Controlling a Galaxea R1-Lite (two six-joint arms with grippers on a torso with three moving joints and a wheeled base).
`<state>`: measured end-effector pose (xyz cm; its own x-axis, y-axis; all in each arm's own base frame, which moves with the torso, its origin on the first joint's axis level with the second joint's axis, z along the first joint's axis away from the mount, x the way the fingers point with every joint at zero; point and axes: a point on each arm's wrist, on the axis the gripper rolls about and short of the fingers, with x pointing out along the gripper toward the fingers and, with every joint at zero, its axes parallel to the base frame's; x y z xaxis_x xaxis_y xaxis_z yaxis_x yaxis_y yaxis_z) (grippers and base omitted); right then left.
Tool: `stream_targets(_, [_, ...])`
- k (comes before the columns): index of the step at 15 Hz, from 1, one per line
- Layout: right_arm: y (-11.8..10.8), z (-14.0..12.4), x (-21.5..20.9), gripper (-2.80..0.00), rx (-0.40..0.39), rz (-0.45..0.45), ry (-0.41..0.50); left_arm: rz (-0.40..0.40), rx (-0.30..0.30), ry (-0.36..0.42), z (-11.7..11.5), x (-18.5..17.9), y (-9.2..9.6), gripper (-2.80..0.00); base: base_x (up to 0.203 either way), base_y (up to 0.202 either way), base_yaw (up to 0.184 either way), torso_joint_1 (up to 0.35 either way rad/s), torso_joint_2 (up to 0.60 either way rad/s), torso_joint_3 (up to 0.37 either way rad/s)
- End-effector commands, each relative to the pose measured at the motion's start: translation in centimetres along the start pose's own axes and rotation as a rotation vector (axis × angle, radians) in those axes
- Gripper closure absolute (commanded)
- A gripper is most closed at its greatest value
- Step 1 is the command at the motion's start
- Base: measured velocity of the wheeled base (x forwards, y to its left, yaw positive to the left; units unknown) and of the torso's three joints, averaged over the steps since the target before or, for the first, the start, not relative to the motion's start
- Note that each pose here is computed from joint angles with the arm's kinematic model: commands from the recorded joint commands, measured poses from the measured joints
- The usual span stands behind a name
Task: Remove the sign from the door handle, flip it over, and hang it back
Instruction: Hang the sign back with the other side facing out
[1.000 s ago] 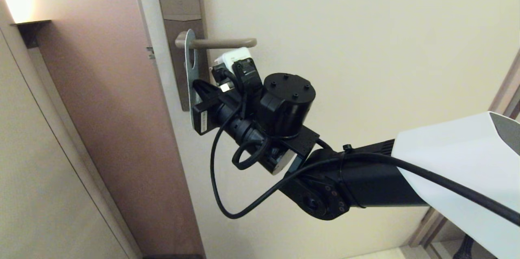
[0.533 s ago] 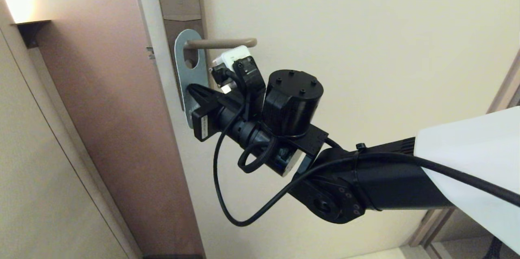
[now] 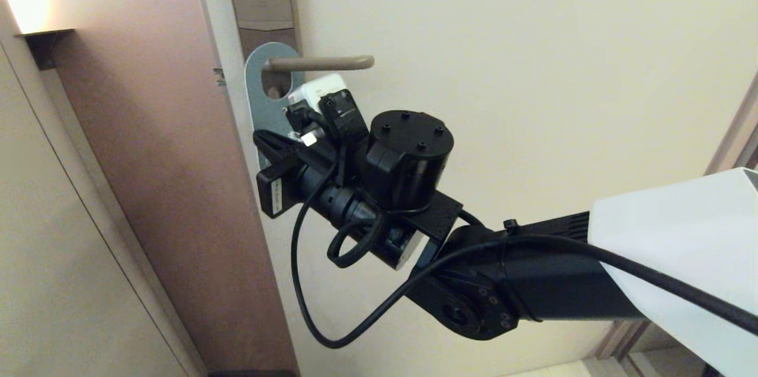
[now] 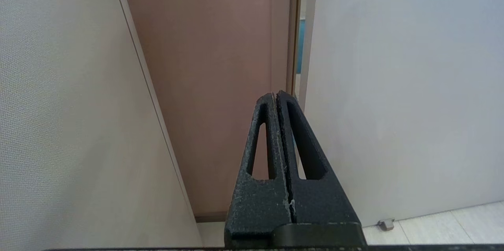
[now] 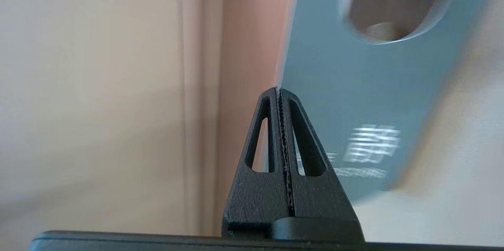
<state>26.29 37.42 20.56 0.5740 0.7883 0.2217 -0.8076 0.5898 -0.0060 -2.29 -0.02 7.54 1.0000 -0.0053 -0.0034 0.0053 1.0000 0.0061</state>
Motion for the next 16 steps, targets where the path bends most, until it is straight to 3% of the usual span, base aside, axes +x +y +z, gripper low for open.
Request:
stream_targets(1, [0.4, -1.0, 0.6, 0.0, 0.003, 0.005, 0.003, 0.001, 0.0, 0.001, 0.0, 0.0, 0.0, 0.0, 0.0, 0.0, 0.0, 0.0, 0.0, 0.0])
stream_targets(10, [0.2, -3.2, 2.3, 0.0, -0.008, -0.067, -0.005, 0.001, 0.0, 0.001, 0.0, 0.0, 0.0, 0.0, 0.0, 0.0, 0.0, 0.0, 0.0, 0.0])
stream_targets(16, [-1.0, -2.8, 2.9, 0.0, -0.012, -0.108, -0.033, 0.001, 0.0, 0.001, 0.0, 0.0, 0.0, 0.0, 0.0, 0.0, 0.0, 0.0, 0.0, 0.0])
